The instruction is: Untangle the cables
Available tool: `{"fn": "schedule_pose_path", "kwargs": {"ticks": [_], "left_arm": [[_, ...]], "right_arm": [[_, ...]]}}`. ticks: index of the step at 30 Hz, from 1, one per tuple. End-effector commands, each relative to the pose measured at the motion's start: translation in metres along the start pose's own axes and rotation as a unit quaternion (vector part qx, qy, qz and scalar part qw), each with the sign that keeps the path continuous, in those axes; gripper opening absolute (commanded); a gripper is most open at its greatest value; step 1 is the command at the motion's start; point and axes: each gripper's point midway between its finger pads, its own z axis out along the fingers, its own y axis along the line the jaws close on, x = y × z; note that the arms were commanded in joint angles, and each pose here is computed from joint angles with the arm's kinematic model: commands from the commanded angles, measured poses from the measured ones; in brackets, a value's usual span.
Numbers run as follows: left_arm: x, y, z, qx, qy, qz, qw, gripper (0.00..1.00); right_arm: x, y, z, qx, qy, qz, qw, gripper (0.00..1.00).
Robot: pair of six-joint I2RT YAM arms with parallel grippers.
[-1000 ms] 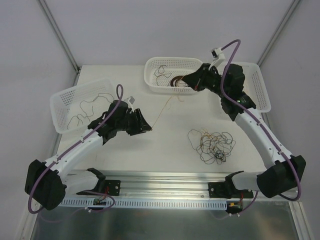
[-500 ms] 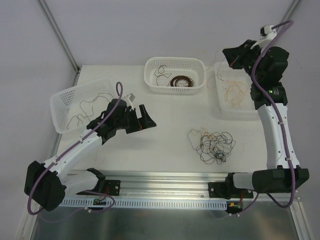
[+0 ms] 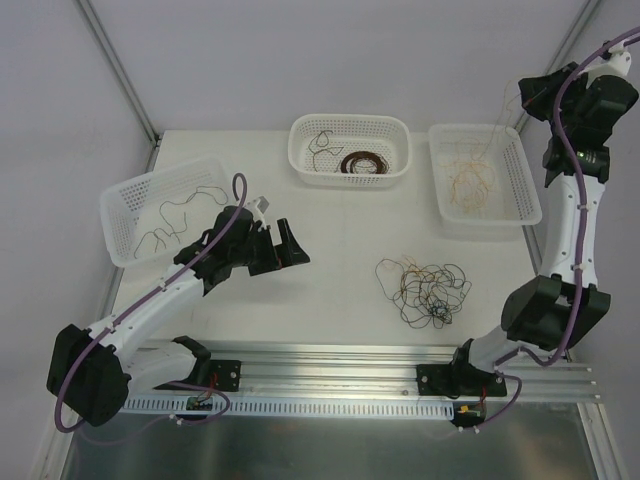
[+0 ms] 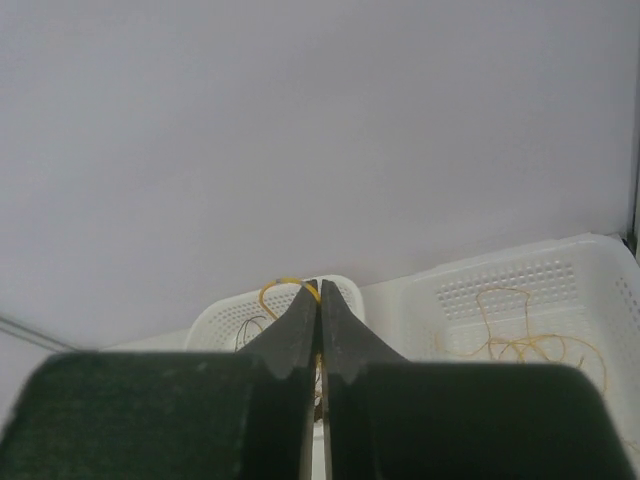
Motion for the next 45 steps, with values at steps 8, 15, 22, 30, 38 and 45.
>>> {"fn": "schedule_pose_path", "kwargs": {"ticks": [8,15,22,30,38,45], "left_arm": [[-0.005,-0.001,0.004,-0.002,-0.007,0.012,1.0,0.99],[-0.005,0.0,0.007,-0.006,-0.003,0.016,1.0,0.99],[-0.004,-0.002,0.003,0.001,-0.005,0.024,1.0,0.99],[0.004,-0.001,-0.002,0.011,0.003,0.023,1.0,0.99],[0.016,0.004,-0.005,0.016,0.014,0.017,1.0,0.99],[0.025,0.01,-0.007,0.013,0.016,0.001,1.0,0.99]], "right_arm": [[-0.003,-0.062,0.054,0.007,-0.014,0.032,0.999,0.03],[0.079,-0.112,0.058,0.049,0.046,0.087,0.994,0.12],[0.117,-0.119,0.008,0.097,0.093,0.068,0.989,0.43],[0.126,-0.11,-0.079,0.213,0.177,0.051,0.96,0.78],[0.226,-0.048,-0.15,0.178,0.319,0.018,0.931,0.8],[0.332,-0.048,-0.225,0.18,0.442,-0.014,0.878,0.8]]}}
